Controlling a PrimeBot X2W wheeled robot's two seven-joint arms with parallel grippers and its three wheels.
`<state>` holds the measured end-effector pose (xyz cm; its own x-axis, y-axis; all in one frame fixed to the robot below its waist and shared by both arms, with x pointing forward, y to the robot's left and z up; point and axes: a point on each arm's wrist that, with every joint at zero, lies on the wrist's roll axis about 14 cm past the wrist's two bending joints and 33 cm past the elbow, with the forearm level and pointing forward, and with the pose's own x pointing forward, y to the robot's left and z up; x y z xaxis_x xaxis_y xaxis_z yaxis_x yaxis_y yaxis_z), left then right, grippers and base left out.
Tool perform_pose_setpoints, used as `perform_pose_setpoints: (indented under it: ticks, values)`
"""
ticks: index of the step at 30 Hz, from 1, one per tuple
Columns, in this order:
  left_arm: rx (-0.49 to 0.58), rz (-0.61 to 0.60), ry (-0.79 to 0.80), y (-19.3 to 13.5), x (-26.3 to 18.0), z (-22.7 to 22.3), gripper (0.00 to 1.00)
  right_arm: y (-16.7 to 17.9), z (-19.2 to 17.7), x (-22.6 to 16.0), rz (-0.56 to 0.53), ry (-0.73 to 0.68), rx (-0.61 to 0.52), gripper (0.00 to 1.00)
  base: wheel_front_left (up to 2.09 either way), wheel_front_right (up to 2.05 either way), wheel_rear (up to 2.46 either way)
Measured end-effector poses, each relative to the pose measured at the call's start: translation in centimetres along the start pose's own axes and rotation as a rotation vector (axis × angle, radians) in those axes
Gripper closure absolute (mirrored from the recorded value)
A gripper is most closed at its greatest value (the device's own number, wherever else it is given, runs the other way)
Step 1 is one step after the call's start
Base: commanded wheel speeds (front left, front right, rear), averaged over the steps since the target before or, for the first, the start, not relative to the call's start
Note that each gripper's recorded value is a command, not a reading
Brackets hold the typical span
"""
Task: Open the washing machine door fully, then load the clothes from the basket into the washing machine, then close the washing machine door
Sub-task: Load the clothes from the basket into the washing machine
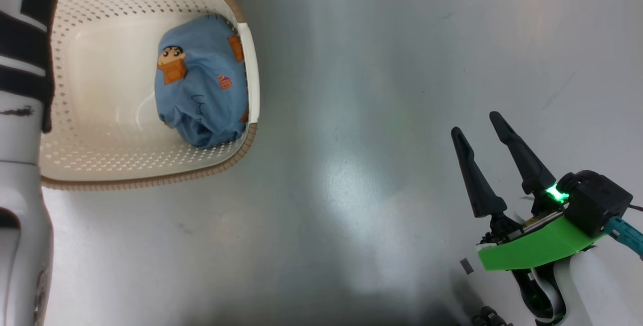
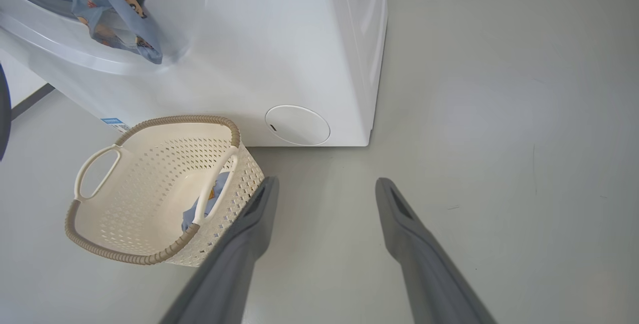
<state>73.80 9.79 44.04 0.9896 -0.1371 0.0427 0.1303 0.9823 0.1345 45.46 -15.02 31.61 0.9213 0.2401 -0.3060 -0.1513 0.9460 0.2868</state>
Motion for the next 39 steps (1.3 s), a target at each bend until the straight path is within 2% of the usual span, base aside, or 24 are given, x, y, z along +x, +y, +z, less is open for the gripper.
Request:
perform_pose_setpoints:
  ticks: [15,29,39]
  values:
    - [-0.054,0.005,-0.001,0.8,-1.6,2.1,0.0,1.1,2.5,1.0,0.033,-0.071,-0.008,0.0,0.0,0.0,0.0]
    - [-0.13,0.037,-0.049,1.9,-7.1,3.9,0.0,2.9,5.5,0.8,0.072,-0.144,-0.009,0.0,0.0,0.0,0.0]
    - [-0.188,0.086,-0.044,2.6,-12.6,2.9,0.0,3.7,7.1,0.4,0.083,-0.184,-0.009,0.0,0.0,0.0,0.0]
